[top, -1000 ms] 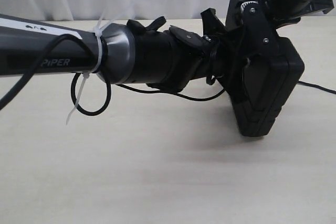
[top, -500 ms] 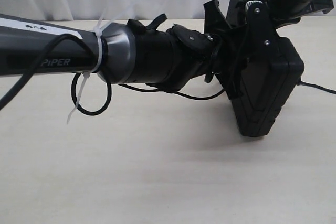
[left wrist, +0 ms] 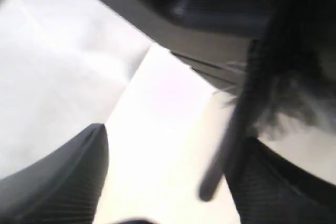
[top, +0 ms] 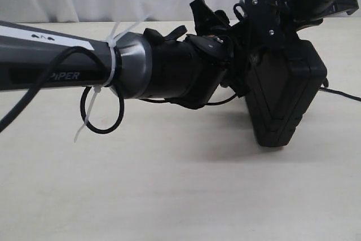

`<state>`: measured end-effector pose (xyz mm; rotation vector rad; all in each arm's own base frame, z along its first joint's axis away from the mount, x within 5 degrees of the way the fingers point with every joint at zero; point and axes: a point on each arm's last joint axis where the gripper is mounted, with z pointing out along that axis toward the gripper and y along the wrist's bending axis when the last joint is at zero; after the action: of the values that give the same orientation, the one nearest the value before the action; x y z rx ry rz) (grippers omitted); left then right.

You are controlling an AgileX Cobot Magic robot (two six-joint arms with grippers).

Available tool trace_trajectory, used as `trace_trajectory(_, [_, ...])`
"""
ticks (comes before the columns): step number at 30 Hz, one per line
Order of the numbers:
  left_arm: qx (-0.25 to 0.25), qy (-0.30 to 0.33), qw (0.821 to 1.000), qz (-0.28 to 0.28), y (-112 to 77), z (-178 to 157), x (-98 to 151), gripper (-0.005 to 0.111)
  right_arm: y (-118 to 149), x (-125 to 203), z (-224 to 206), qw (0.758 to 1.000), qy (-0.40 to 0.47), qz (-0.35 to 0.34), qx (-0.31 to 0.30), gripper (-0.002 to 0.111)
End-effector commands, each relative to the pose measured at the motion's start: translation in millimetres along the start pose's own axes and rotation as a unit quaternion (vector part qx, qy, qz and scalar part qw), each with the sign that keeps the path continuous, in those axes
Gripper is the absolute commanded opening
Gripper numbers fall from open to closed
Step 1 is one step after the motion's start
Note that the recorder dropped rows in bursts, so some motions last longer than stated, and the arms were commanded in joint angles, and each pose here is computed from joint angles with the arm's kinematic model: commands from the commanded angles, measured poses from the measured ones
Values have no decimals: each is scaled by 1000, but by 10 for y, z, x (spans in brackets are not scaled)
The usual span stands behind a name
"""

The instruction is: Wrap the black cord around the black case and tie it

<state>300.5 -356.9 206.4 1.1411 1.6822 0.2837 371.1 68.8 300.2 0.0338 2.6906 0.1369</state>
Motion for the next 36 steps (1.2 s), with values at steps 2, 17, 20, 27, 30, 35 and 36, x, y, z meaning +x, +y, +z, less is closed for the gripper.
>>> trace_trajectory(2, [82, -30, 996, -7, -183, -32, -41, 60, 0, -64, -79, 1000, -29, 0, -7, 4])
trace_trajectory(17, [23, 11, 1000, -8, -271, -177, -84, 60, 0, -64, -79, 1000, -29, 0, -7, 4])
trace_trajectory(20, [-11, 35, 999, -7, -223, -189, -46, 60, 0, -64, -79, 1000, -29, 0, -7, 4])
trace_trajectory(27, [1, 31, 999, 34, -100, -500, 175, 60, 0, -64, -79, 1000, -29, 0, -7, 4])
trace_trajectory(30, [4, 13, 999, 33, 51, -707, 190, 60, 0, -64, -79, 1000, -29, 0, -7, 4])
trace_trajectory(35, [-52, 11, 998, 19, 334, -923, 148, 51, 0, -64, -79, 1000, -29, 0, -7, 4])
trace_trajectory(36, [-67, 12, 998, 17, 388, -957, 142, 45, 0, -64, -79, 1000, -29, 0, -7, 4])
